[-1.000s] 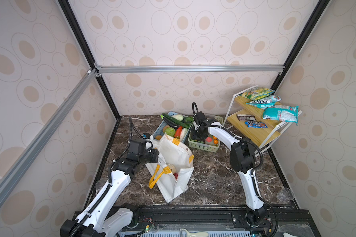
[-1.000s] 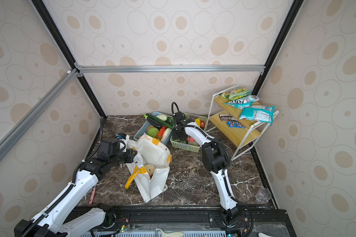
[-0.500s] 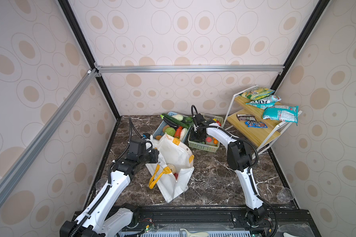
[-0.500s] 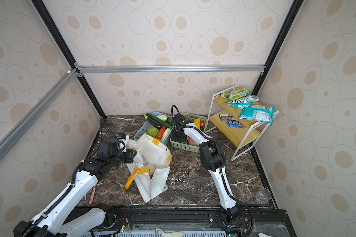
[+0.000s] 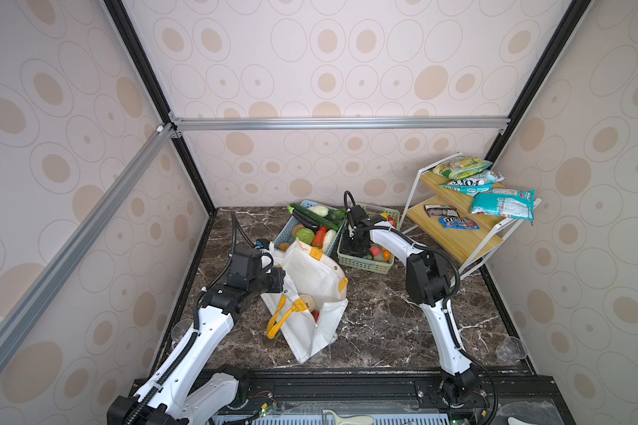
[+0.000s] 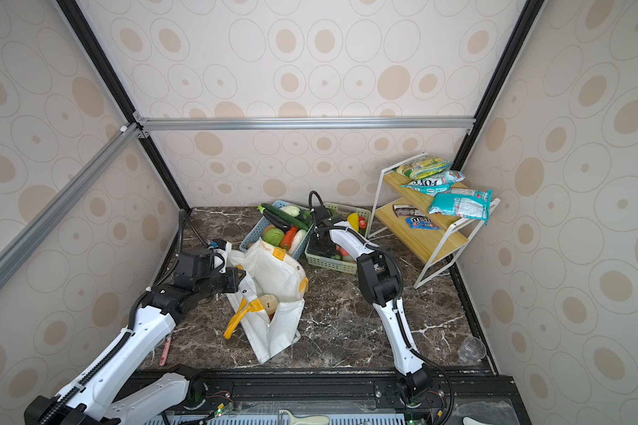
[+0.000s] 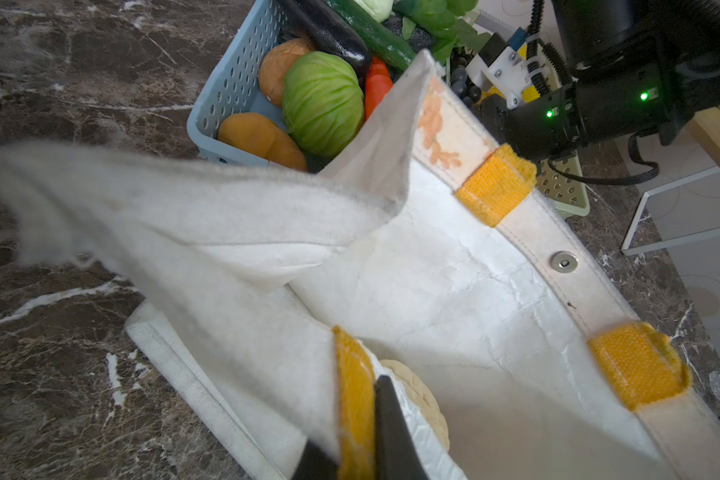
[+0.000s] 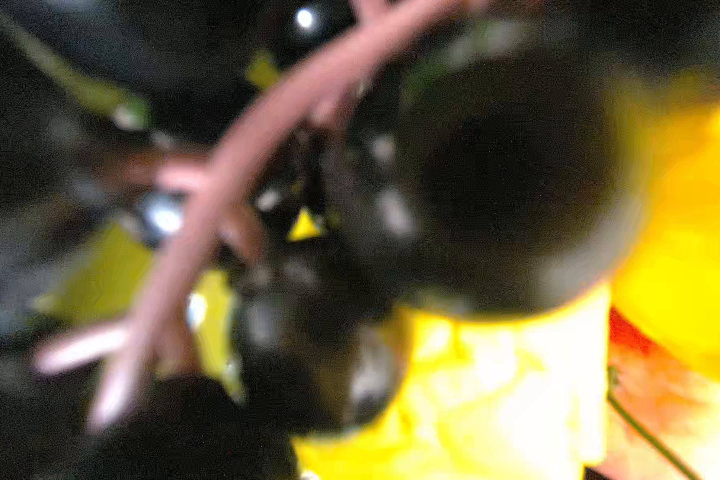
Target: Place the food into the grocery bag and tie it
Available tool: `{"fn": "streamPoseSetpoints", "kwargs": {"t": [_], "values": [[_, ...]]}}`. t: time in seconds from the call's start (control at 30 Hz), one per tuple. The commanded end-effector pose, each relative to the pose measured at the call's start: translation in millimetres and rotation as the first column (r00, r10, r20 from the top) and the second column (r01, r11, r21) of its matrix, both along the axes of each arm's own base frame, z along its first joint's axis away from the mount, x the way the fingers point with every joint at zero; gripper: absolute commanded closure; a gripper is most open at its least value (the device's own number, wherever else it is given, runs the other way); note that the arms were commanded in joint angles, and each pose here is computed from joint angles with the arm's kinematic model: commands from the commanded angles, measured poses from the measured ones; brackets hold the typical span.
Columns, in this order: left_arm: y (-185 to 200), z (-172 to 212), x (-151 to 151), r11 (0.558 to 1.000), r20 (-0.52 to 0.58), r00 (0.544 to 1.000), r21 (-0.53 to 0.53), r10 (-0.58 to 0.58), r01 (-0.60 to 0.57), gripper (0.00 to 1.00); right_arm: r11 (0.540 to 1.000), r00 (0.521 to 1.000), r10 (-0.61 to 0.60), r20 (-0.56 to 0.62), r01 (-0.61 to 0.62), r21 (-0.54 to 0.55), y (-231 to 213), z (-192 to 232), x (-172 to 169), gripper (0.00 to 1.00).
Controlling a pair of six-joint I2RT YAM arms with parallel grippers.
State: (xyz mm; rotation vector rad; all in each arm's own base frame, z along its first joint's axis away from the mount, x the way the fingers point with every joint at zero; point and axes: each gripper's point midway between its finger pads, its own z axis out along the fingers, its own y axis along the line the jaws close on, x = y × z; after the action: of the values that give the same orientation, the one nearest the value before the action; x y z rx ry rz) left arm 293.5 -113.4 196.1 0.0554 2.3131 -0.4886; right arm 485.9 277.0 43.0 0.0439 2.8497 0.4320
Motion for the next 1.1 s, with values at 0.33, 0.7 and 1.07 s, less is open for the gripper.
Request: {"fn": "streamPoseSetpoints", "kwargs": {"t": [0.33,0.7,1.07], "values": [[-0.4,24.5,5.8,1.000,0.073,0.997,0.005,-0.013,0.013,1.00,1.000,1.000,0.013,-0.015,-0.012,0.028,-3.9,2.7,-10.1,0.60],[0.8,24.2,3.6,1.000,0.073,0.997,0.006,-0.010,0.009,1.00,0.994,0.999,-0.014,0.041,0.009,0.112,-10.3,36.8,-9.1,0.63],[0.8,25.5,3.3,1.000,0.075,0.997,-0.002,-0.004,0.004,1.00,0.990,0.999,-0.006,0.037,0.001,0.140,-11.4,36.6,-10.4,0.56]]}}
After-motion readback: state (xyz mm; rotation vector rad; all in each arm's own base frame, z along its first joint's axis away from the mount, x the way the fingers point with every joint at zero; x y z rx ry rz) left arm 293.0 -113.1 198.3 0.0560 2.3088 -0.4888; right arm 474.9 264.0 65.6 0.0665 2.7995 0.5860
